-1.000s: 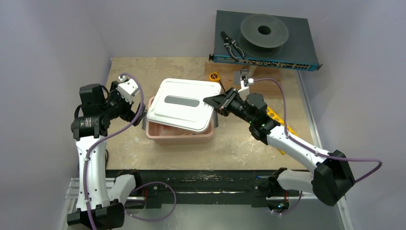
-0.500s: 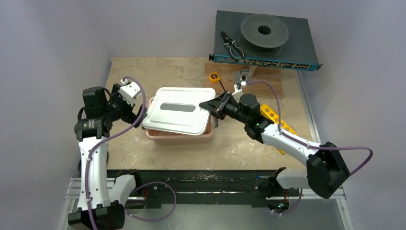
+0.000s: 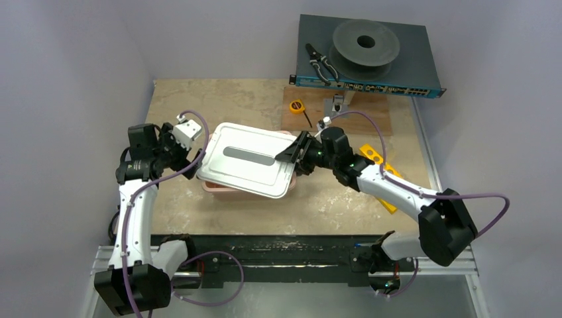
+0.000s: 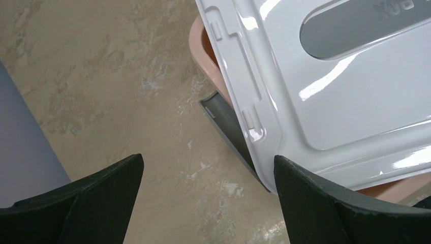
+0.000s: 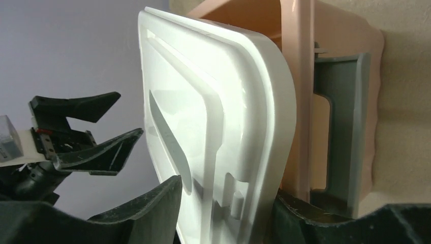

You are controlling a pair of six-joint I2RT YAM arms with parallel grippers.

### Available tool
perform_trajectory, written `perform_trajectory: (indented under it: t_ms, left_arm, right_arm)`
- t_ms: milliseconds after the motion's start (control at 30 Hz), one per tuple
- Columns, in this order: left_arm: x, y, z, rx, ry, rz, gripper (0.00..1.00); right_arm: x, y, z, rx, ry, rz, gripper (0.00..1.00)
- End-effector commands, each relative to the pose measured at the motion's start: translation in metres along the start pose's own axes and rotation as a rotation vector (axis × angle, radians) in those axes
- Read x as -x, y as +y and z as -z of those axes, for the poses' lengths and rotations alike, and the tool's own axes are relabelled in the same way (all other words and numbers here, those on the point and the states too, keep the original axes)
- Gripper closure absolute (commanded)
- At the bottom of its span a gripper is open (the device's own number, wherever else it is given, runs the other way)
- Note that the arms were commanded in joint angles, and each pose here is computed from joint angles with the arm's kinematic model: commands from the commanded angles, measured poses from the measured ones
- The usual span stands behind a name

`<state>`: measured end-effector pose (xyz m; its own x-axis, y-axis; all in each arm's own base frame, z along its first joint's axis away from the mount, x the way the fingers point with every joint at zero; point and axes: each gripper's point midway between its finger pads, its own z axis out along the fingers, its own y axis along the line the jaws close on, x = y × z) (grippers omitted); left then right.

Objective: Organize the chemistry lab equipment

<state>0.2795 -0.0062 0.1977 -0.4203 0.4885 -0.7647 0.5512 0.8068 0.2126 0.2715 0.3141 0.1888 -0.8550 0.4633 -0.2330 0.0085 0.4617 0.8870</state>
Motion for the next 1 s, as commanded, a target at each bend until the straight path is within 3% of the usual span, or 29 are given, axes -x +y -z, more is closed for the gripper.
perform_trajectory:
  t_ms: [0,167,567,767,967]
  left_arm:
    - [0.011,0.015,0.001,0.058,-0.046,-0.054,0.0]
    - [0.007,0.013,0.0,0.049,-0.037,-0.076,0.0]
    - [0.002,-0.002,0.003,-0.013,-0.033,-0.111,0.0]
    - [0.02,-0.006,0.017,-0.023,-0.076,-0.1,0.0]
    - [0.054,-0.002,0.024,-0.044,-0.144,0.034,0.0]
  right_arm:
    - [0.011,0.021,0.008,-0.028,-0.001,0.139,0.43]
    - [0.02,0.018,0.018,-0.113,0.001,0.26,0.31]
    - [0.051,-0.02,0.047,-0.325,-0.065,0.381,0.31]
    - [0.068,-0.009,0.046,-0.33,-0.122,0.416,0.38]
    - [0.075,0.005,0.039,-0.325,-0.167,0.44,0.49]
